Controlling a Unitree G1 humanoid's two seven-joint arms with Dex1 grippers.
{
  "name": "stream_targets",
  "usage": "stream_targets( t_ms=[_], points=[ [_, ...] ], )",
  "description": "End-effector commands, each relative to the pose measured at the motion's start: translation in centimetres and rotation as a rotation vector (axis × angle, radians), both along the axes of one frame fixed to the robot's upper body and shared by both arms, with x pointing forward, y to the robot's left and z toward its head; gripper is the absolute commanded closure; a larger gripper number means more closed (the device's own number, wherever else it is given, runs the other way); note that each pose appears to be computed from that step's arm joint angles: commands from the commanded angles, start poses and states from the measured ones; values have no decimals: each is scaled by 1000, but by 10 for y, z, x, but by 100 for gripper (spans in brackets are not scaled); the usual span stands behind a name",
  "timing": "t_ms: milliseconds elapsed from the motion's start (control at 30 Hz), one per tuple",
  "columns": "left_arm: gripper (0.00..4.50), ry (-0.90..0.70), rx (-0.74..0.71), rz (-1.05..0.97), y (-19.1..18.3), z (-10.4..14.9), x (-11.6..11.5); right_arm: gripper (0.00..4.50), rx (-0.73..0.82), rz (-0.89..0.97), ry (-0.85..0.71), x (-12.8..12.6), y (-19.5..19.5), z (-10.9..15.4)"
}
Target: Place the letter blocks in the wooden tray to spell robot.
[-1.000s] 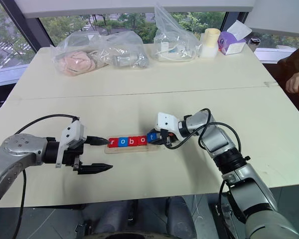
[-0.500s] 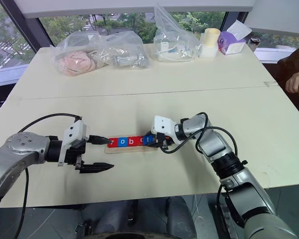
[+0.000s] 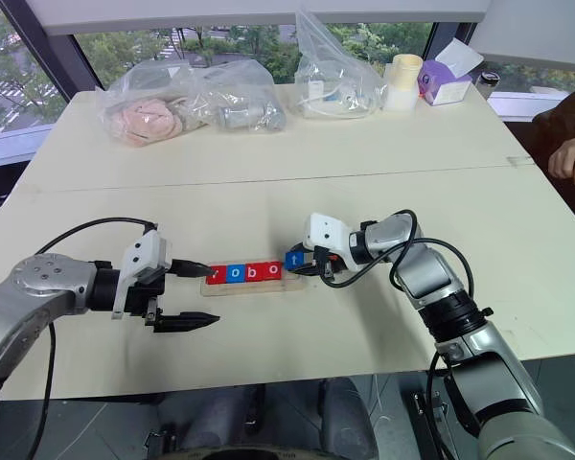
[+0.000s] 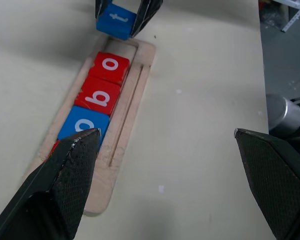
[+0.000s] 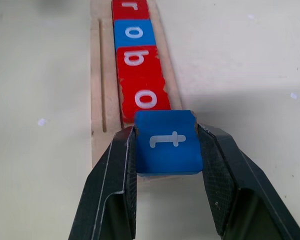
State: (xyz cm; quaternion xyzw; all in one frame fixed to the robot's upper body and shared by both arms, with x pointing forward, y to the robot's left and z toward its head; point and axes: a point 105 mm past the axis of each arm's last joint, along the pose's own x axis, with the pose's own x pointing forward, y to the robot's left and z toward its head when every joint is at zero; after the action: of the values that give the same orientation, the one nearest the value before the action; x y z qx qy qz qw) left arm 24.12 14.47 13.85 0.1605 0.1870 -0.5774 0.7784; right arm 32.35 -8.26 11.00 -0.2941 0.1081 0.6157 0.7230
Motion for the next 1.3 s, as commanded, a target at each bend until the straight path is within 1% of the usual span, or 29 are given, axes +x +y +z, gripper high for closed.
stream_targets(
  t_ms=[33, 300, 367, 867, 933, 1000, 1067, 1100, 1233, 1300],
  points=[
    [0, -38, -10, -10, -2, 9, 1, 332, -2, 22, -28, 0, 3, 2],
    [0, -38, -13, 0, -3, 8, 1, 332, -8, 40, -26, -1, 8, -6],
    [0, -37, 0, 7, -1, 4, 2, 332, -3, 52, -27, -2, 12, -6],
    [0, -42, 0, 15, -1, 3, 6, 332, 25, 56, 17, -8, 21, -8],
    [0, -43, 2, 16, -1, 3, 8, 228, 33, 48, 25, -9, 21, -8],
    [0, -45, 4, 17, 0, 2, 8, 137, 40, 34, 0, -6, 22, -5],
    [0, -46, 6, 18, 1, 2, 9, 30, 54, 24, -23, -4, 22, 1],
    [0, -46, 7, 18, 1, 2, 9, 3, 60, 22, -29, -3, 22, 4],
    [0, -51, 8, 24, 3, 2, 11, 3, 174, -50, -88, 10, 24, 33],
    [0, -55, 5, 30, 4, 3, 11, 3, 231, -89, -93, 15, 22, 45]
  ],
)
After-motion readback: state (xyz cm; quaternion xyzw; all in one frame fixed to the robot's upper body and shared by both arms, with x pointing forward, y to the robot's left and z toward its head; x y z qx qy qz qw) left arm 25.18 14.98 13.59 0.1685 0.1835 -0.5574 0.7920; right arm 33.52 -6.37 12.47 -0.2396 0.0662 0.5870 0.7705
